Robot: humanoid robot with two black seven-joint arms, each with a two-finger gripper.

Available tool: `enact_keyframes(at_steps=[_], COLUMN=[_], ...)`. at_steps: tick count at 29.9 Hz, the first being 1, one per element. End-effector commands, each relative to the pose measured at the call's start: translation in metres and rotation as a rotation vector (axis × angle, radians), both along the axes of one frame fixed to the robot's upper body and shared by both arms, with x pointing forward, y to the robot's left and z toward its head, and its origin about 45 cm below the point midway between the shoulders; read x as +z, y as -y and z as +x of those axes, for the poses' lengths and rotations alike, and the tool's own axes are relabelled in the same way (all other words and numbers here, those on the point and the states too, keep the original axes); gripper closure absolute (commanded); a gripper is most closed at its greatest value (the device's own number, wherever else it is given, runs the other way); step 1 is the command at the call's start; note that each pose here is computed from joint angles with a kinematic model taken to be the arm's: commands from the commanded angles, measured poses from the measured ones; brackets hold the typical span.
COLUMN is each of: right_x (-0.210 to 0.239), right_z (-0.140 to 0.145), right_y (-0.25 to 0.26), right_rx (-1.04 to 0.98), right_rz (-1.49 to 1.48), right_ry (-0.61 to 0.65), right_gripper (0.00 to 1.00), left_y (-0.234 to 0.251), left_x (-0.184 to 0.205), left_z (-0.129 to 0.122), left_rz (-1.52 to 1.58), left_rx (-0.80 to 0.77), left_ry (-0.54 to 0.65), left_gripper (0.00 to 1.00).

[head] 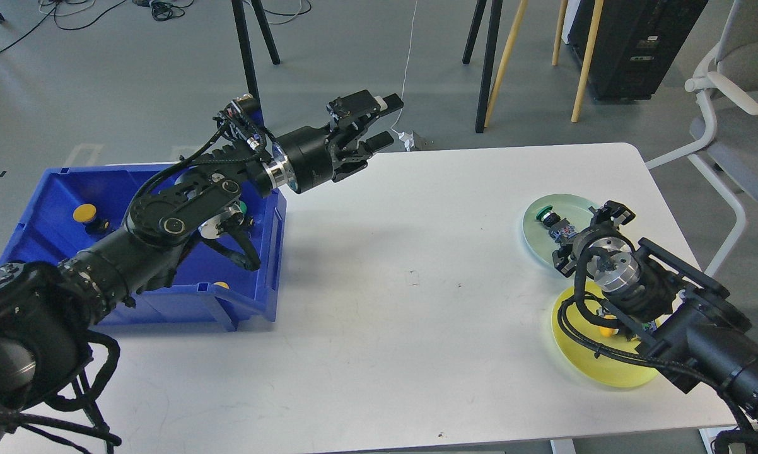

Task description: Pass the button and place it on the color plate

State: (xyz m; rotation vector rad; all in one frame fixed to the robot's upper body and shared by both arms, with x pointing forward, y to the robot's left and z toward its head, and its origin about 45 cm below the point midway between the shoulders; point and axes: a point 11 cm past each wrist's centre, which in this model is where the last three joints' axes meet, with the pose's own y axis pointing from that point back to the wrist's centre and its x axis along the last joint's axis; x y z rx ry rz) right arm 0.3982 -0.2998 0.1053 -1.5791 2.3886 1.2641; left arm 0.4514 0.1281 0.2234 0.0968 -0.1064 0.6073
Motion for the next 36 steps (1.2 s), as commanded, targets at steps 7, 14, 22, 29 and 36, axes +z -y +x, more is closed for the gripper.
enact_keyframes(at_steps=[7, 14, 22, 29, 36], right_x=[0.079, 0.162, 0.191, 0.171, 0.171], right_z=[0.016, 0.037, 0.024, 0.032, 0.03], right_y=[-0.036, -0.036, -0.032, -0.014, -0.012], right_rx=[0.22, 0.453, 0.649, 0.639, 0.624], right_rz=[-0.091, -0.136, 0.29, 0.221, 0.228], right_ry=[0.25, 0.63, 0.937, 0.869, 0.878], right_gripper=[0.04, 0.04, 0.03, 0.03, 0.03], left_y=[-0.048, -0.116, -0.169, -0.177, -0.175], left_x=[0.011, 0.037, 0.047, 0.024, 0.025], left_z=[0.014, 0.028, 0.033, 0.023, 0.024], left_rz=[-0.104, -0.129, -0.208, -0.196, -0.224], left_rx=[0.138, 0.278, 0.421, 0.439, 0.446], left_ry=[-0.038, 0.003, 0.0, -0.042, -0.041], left_gripper=[0.18, 0.14, 0.06, 0.04, 0.04])
